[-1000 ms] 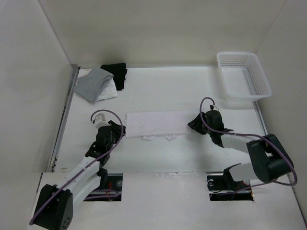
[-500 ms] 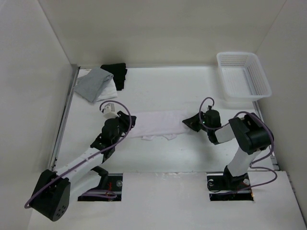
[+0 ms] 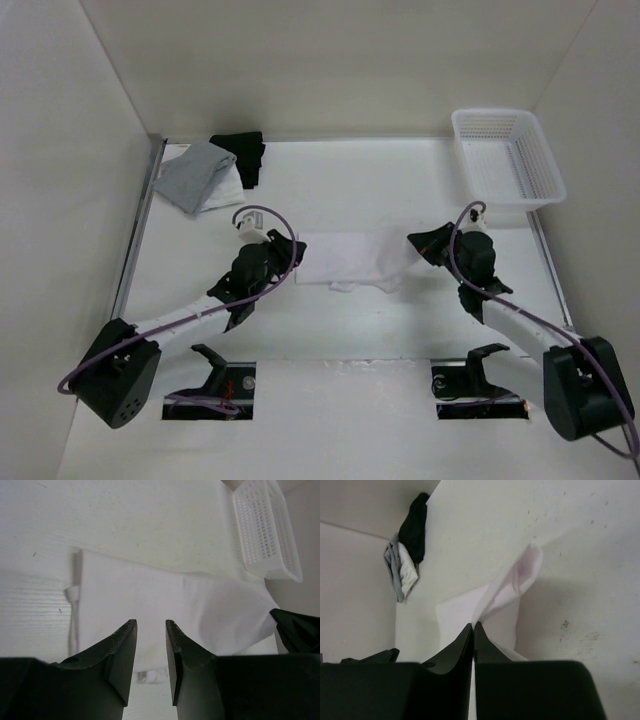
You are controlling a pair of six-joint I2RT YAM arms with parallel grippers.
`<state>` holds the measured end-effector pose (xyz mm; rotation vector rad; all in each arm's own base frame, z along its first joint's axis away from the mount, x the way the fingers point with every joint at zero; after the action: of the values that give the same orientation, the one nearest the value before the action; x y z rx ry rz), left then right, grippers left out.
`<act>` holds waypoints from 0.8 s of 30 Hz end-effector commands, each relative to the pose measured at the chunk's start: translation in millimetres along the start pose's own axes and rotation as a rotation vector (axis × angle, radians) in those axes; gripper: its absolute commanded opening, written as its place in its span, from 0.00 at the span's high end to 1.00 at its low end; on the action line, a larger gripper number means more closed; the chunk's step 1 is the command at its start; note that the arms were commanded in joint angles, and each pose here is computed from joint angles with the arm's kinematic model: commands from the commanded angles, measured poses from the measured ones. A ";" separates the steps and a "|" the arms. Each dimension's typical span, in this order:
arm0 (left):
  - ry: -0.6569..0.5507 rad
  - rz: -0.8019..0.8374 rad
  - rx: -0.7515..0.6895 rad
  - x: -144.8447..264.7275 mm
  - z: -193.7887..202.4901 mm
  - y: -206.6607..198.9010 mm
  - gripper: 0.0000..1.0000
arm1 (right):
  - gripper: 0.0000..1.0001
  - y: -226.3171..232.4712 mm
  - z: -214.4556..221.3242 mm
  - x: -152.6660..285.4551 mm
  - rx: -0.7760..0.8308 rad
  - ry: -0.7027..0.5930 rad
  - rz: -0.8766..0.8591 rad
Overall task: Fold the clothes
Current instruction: Fold the tank top
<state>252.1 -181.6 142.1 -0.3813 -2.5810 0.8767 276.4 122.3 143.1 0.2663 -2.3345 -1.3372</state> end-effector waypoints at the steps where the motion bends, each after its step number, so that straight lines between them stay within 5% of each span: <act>1: -0.093 0.096 0.048 -5.2 -25.3 -30.4 0.73 | 0.96 9.3 -14.4 9.9 0.159 -0.044 0.094; 9: -0.132 0.110 0.062 3.3 -37.0 -28.0 0.72 | 0.96 86.2 12.8 -2.0 0.352 0.046 0.066; 20: -0.173 0.092 0.092 18.4 -44.2 -3.4 0.71 | 0.93 131.7 121.3 -77.3 0.481 0.290 0.120; 24: -0.197 0.087 0.107 23.0 -51.5 5.6 0.70 | 0.72 139.9 160.8 -103.1 0.463 0.334 0.140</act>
<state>256.4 -146.2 170.9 -0.3487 -2.6788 1.0654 300.8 335.2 157.7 0.4255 -2.2907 -0.5990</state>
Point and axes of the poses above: each gripper's point midway between its finger pads, its own x axis back along the fingers, its own y axis along the line the jaws close on, z = x × y, the point moved 5 cm from there along x, back along the fingers, and after that the axes turned 5 degrees about -x, right-handed, at the moved point
